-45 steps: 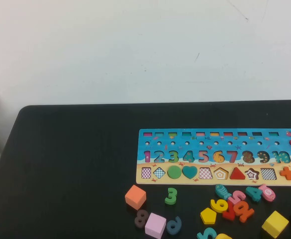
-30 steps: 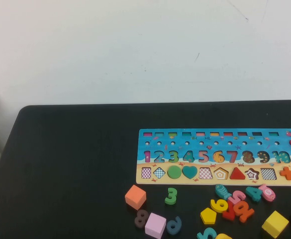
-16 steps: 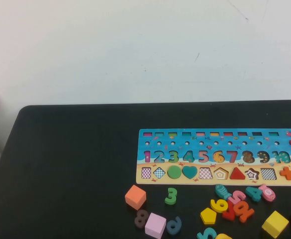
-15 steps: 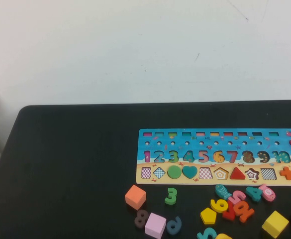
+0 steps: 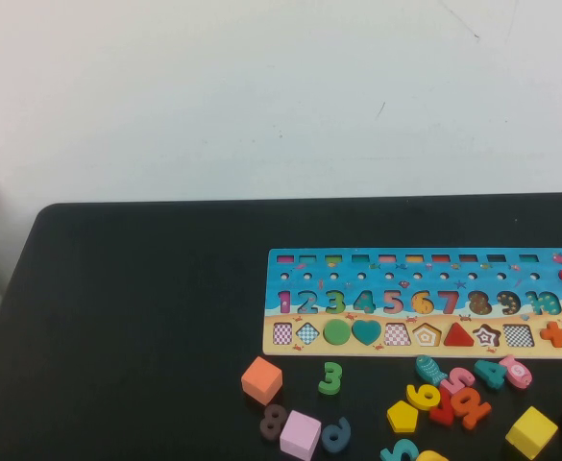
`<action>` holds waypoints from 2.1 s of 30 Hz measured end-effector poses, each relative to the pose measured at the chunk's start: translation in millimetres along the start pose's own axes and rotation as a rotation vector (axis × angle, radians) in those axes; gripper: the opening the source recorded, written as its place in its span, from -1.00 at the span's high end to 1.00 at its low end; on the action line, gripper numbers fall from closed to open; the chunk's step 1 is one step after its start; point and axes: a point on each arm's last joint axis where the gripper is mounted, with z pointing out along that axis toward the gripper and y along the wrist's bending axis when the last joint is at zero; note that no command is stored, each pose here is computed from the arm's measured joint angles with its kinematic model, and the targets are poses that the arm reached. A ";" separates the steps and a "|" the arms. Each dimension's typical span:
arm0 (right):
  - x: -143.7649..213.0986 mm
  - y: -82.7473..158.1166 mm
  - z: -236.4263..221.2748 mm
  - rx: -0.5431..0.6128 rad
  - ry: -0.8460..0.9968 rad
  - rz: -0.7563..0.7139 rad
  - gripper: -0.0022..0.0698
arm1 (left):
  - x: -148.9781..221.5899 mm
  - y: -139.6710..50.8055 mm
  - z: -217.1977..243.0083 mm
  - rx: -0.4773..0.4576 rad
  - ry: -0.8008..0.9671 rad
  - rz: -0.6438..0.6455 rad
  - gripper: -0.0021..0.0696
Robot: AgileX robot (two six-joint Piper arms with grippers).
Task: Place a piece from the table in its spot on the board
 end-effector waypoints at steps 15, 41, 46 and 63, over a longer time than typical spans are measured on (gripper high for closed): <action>0.0 0.0 0.0 0.000 0.000 0.000 -0.71 | -30.6 6.1 -5.4 0.114 -0.351 -1.003 0.95; 0.0 0.0 0.0 0.000 0.000 0.000 -0.71 | -46.1 -25.0 -12.7 0.229 -0.050 -0.537 0.95; 0.0 0.0 0.0 0.000 0.000 0.000 -0.71 | -73.3 -46.7 -10.1 0.355 0.237 -0.123 0.95; 0.0 0.0 0.0 0.000 0.000 0.000 -0.71 | -197.6 -107.1 107.4 0.786 0.575 0.680 0.95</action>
